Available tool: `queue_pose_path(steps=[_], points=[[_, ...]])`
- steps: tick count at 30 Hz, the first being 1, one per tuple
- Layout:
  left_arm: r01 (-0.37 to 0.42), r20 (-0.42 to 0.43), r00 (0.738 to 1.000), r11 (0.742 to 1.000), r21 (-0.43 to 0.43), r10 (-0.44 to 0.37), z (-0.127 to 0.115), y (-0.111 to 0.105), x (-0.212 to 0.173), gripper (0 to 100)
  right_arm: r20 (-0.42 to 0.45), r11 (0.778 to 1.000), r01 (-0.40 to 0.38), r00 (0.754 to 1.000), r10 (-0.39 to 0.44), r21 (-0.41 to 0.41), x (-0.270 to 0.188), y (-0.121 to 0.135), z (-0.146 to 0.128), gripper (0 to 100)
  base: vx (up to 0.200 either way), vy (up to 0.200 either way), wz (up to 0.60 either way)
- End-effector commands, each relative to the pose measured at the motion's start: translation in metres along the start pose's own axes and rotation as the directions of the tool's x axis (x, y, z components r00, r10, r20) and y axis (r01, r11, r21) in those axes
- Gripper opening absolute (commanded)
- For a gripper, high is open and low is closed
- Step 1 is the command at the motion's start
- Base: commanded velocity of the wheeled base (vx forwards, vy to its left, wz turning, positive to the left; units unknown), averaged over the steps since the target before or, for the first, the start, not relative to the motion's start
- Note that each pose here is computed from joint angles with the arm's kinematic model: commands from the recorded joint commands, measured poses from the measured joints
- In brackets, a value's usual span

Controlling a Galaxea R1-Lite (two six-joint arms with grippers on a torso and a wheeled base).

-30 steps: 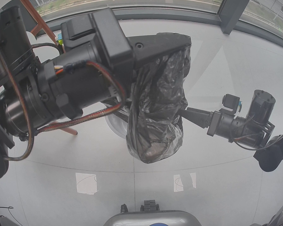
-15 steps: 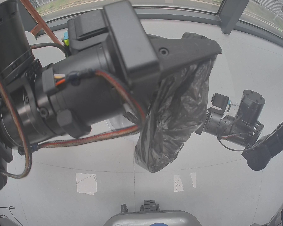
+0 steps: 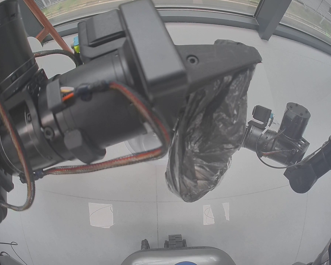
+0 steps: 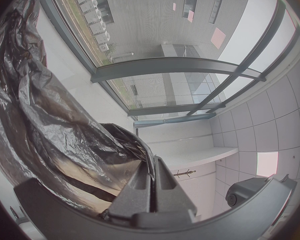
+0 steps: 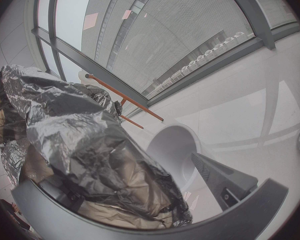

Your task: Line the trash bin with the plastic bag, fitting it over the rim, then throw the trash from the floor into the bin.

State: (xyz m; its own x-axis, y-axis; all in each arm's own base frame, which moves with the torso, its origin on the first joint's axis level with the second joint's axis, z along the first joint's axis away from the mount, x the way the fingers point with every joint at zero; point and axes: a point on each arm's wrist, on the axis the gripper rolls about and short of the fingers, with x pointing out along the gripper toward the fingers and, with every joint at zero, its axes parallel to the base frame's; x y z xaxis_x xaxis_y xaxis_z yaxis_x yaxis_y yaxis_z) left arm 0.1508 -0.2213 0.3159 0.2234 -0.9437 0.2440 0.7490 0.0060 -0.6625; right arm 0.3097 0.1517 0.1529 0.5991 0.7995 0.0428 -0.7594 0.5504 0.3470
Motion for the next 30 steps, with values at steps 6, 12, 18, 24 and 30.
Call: queue_pose_path(steps=[6, 12, 18, 24, 30], points=[[0.011, -0.013, 1.0, 1.0, -0.007, -0.011, -0.005, -0.003, 0.002, 0, -0.004, 1.0, -0.022, 1.0, 0.022, 0.004, 0.005, 0.006, -0.002, 0, 0.0, 0.0, 0.0], [0.006, -0.01, 1.0, 1.0, -0.007, -0.006, -0.004, -0.002, 0.002, 0, -0.01, 1.0, -0.015, 1.0, 0.015, 0.016, 0.001, 0.007, -0.003, 0, 0.0, 0.0, 0.0], [-0.004, -0.01, 1.0, 1.0, -0.007, 0.004, -0.005, 0.001, 0.003, 0, -0.012, 0.997, -0.008, 1.0, 0.009, 0.073, -0.011, 0.012, 0.0, 0, 0.0, 0.0, 0.0], [-0.025, 0.013, 1.0, 1.0, 0.004, 0.025, 0.0, 0.005, 0.001, 0, -0.002, 0.995, -0.01, 1.0, 0.01, 0.098, -0.017, 0.018, 0.007, 0, 0.0, 0.0, 0.0], [-0.107, 0.063, 0.992, 0.994, 0.009, 0.107, 0.011, 0.029, 0.002, 0, 0.007, 0.989, -0.018, 1.0, 0.017, 0.149, -0.031, 0.029, 0.012, 0, 0.0, 0.0, 0.0]])
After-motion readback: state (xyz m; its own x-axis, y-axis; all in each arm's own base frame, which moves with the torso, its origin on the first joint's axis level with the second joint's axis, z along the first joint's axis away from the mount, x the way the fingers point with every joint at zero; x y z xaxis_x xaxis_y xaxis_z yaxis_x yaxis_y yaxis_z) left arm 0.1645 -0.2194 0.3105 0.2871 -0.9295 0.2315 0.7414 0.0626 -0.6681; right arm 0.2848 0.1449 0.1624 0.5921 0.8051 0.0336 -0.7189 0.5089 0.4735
